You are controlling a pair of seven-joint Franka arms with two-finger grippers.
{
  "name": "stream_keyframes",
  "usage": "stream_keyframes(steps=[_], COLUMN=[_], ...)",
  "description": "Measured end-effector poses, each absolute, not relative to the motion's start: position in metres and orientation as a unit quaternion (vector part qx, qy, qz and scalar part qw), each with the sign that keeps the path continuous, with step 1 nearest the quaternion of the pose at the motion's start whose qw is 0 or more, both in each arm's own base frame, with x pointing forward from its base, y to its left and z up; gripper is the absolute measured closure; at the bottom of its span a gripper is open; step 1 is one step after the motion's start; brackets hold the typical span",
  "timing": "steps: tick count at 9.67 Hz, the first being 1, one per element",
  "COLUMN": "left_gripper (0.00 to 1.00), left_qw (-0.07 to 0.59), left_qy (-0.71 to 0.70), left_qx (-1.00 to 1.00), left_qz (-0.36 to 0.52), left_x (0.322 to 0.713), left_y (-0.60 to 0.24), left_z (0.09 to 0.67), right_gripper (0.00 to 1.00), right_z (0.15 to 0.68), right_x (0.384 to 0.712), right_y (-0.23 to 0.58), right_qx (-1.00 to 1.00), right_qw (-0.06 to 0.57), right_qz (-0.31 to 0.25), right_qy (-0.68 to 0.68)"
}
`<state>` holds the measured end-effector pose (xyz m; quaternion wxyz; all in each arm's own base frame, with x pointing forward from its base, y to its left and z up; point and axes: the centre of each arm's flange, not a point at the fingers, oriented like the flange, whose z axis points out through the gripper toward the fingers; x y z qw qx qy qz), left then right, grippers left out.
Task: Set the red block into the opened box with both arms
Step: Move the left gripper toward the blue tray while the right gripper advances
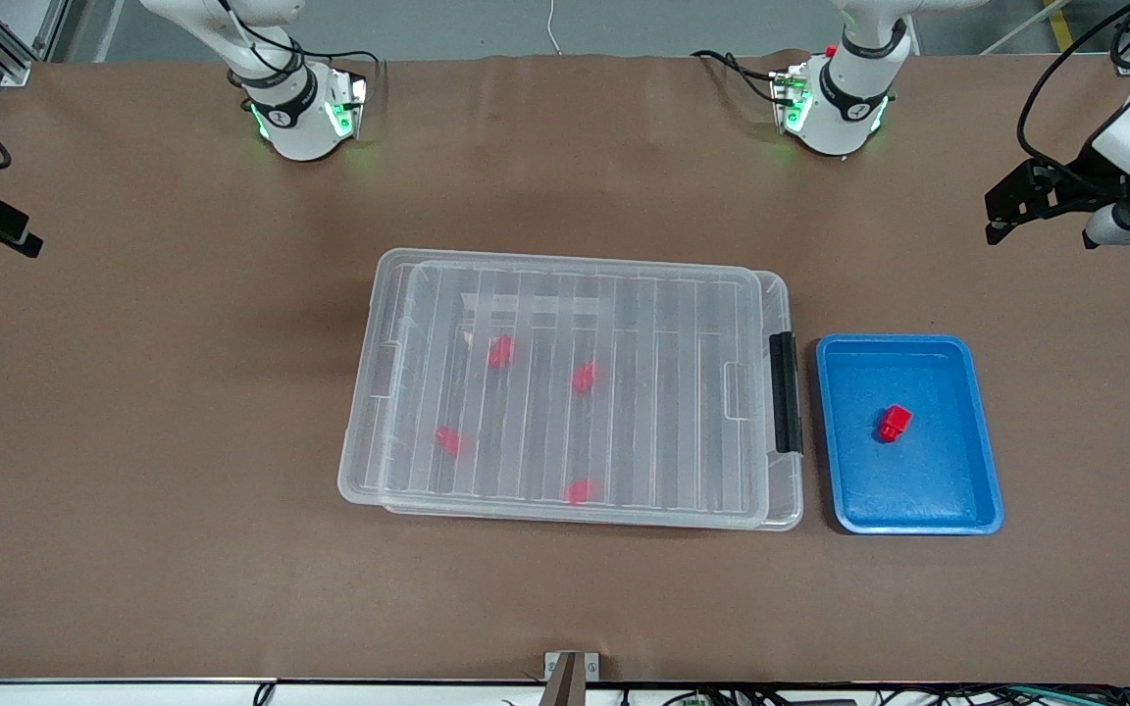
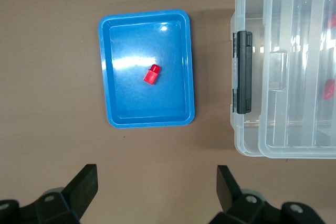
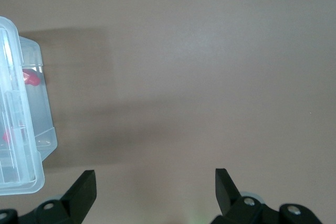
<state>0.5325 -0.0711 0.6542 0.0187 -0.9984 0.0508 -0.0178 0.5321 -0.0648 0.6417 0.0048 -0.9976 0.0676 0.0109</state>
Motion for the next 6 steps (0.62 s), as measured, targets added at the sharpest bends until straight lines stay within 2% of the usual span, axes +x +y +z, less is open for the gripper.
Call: stream_keyframes(steps=[4,6], left_gripper=[0.0,0.0], left_qw=[0.017,0.016], left_qy=[0.042,0.027], left_qx=[-0.999,-1.0], left_qz=[-0.025,-0.001], left_x=[0.537,0.557], left_y=[-0.062,-0.043], left_z=[0.661,0.634], right_gripper=[0.0,0.0], right_z=[0.642,0.64], right_x=[0.532,0.536], right_y=[-0.064,-0.028], right_qx=[-0.998,-1.0], right_qw=[0.005,0.006], right_qz=[0.011,0.012], right_qy=[0.066,0.023])
